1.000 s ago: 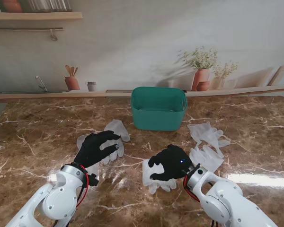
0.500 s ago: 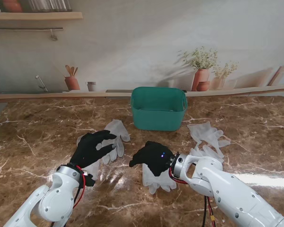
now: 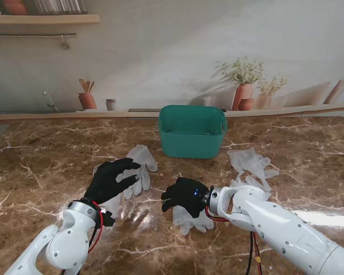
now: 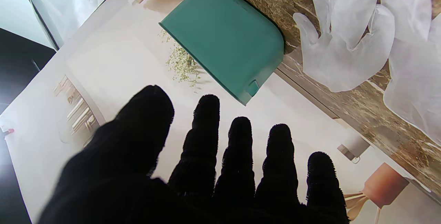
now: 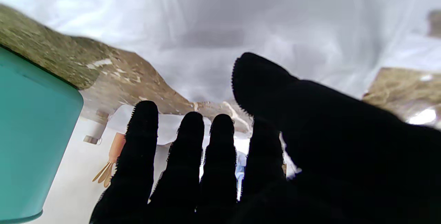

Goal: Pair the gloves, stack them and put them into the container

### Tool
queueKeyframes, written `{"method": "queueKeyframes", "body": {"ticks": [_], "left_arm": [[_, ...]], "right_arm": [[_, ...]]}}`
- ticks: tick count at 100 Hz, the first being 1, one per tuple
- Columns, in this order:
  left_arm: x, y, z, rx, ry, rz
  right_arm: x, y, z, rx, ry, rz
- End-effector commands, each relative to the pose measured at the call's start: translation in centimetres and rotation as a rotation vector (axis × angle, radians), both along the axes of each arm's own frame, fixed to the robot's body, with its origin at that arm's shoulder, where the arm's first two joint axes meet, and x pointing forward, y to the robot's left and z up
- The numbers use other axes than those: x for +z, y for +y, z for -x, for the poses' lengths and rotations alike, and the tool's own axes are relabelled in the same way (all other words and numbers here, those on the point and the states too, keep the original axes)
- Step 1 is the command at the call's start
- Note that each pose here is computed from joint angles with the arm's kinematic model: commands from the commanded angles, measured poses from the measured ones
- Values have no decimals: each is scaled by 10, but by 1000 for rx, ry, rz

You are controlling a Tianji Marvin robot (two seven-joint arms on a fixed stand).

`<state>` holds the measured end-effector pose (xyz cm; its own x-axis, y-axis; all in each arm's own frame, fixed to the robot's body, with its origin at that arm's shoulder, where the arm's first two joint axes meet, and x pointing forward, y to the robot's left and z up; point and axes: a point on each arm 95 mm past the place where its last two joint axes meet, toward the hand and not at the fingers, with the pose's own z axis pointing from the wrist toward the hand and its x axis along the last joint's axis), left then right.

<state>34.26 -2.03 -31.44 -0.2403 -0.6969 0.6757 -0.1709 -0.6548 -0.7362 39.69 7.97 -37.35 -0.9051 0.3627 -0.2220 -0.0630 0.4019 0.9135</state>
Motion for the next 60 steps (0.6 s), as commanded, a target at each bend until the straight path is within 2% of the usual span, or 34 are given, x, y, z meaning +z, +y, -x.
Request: {"method": "queueKeyframes", "body": {"ticks": [1,16,40,60], "left_arm": [[-1,0,1,-2,8,-4],[0,0,1,-1,7,-5],[-1,-1,0,-6,14,-6],[-1,-3,-1,-11,15,-4]], "right_arm": [[-8,-10,-3,-16,9,50],[-15,-15,-5,-21,12,57],[-27,-24,-5,-58,33,20],[-34,-32,-5,-67,14,-4]]}}
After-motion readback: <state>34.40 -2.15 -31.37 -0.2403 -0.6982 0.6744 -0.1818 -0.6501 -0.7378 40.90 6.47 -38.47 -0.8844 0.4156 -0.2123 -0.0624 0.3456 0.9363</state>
